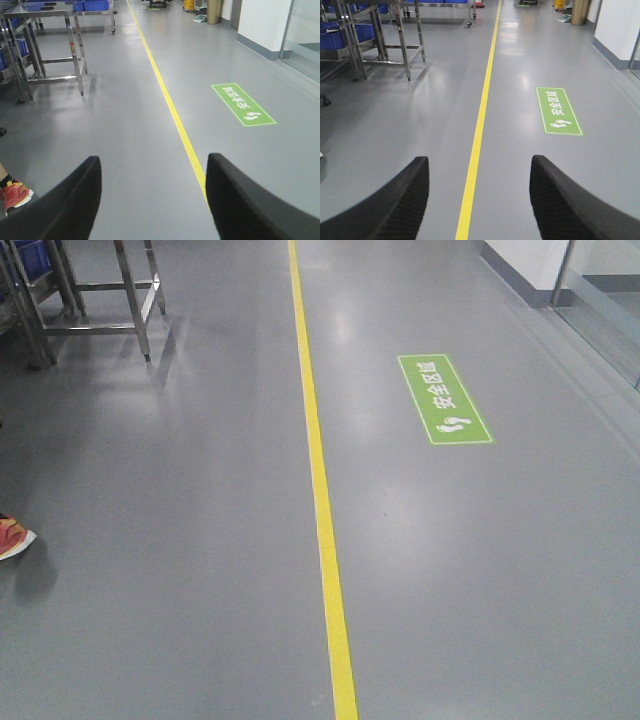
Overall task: Move and align brake pads A on conveyor
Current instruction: 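Drive along the yellow floor line with empty grippers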
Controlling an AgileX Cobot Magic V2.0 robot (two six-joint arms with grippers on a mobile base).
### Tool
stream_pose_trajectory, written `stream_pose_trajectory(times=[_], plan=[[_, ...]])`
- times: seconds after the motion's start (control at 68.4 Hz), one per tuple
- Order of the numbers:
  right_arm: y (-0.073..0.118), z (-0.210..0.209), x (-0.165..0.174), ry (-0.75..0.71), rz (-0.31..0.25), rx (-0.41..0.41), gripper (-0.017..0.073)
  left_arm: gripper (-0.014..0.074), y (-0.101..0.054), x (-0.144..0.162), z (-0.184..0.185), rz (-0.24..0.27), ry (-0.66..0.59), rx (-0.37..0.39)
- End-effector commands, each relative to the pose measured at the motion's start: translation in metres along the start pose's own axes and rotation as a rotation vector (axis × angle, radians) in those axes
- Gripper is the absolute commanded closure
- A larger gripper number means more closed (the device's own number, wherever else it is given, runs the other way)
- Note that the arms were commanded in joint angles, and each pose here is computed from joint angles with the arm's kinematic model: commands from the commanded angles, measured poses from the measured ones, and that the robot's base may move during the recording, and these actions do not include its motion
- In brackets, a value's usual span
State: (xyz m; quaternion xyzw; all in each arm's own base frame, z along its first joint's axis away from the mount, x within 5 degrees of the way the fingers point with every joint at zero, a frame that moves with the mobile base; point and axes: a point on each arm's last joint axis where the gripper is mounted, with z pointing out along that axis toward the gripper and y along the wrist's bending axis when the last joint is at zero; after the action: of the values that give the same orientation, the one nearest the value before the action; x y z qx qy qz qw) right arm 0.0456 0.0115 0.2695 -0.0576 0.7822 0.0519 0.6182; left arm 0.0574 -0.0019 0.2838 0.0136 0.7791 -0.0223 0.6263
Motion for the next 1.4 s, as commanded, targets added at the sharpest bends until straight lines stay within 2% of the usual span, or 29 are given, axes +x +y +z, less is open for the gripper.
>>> stream_pose_trajectory(times=[0.0,1.39], plan=[[-0.0013,-0.0021,-0.0137,-0.083,-0.002,0.018,0.0137,0.0165,-0.0011,-0.0141,-0.0022,-0.004,-0.087,0.012],[-0.0013,-0.0021,-0.0136,-0.082,-0.002,0.018,0.0137,0.0165,-0.0011,-0.0141,-0.0022,-0.004,-0.087,0.012]])
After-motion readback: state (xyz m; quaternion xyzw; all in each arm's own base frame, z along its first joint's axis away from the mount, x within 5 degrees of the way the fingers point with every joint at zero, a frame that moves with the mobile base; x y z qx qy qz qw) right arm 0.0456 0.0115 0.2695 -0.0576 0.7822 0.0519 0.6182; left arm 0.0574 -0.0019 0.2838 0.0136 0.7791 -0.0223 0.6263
